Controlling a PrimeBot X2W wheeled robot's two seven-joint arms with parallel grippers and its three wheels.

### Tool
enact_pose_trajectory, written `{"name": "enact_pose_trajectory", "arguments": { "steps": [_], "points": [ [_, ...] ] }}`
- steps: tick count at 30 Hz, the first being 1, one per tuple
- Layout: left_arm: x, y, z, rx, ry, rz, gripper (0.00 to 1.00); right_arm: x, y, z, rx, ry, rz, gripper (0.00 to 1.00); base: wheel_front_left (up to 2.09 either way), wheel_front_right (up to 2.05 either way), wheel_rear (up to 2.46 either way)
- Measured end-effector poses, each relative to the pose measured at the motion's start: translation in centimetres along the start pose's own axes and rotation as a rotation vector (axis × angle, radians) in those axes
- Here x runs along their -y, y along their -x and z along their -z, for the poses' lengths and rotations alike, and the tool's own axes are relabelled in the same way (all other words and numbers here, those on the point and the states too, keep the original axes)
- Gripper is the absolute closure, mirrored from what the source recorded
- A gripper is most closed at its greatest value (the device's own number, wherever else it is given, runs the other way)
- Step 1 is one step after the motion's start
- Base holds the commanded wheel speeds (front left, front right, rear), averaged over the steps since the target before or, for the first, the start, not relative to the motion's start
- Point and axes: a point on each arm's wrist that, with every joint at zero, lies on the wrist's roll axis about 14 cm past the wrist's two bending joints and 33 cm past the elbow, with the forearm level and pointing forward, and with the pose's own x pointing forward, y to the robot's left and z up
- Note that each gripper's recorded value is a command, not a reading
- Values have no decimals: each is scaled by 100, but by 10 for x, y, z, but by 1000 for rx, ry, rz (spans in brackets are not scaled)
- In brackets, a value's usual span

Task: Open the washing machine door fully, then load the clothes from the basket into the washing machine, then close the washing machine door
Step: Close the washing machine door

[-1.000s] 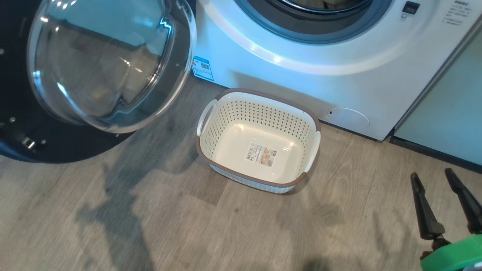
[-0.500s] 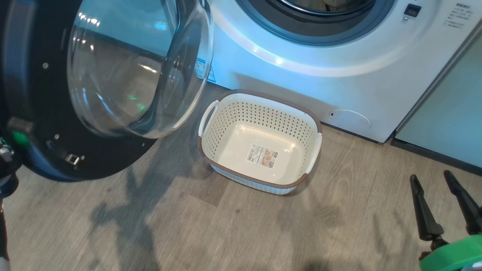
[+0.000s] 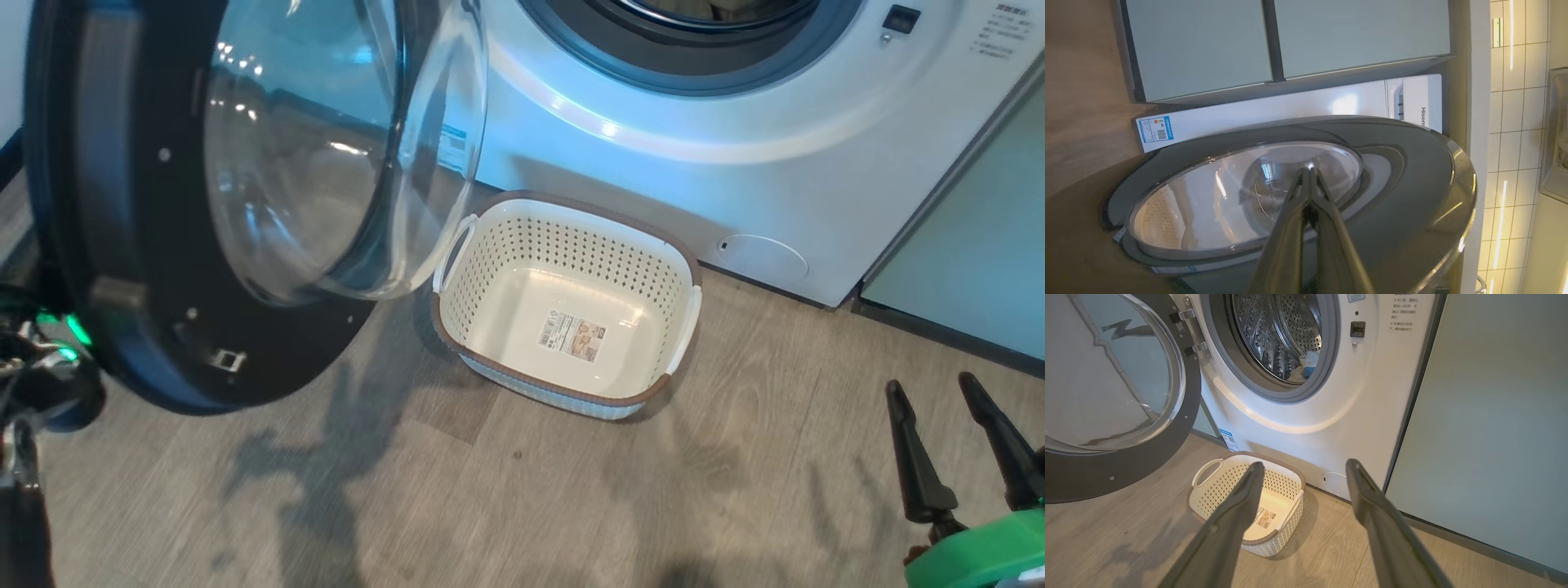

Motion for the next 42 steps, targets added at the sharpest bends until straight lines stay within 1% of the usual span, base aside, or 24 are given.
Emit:
{"name": "enact_pose_trajectory", "arguments": {
  "steps": [9,22,33,42],
  "points": [
    [16,-5,51,-177,50,76,100,4,-2,1,11,-18,19,0,0,0,0],
    [22,-13,122,-402,115,124,100,19,1,3,28,-40,69,0,0,0,0],
    [30,-21,180,-544,168,168,100,34,9,5,46,-60,131,0,0,0,0],
    [44,-32,223,-638,216,217,100,46,18,2,69,-71,181,0,0,0,0]
  ]
}}
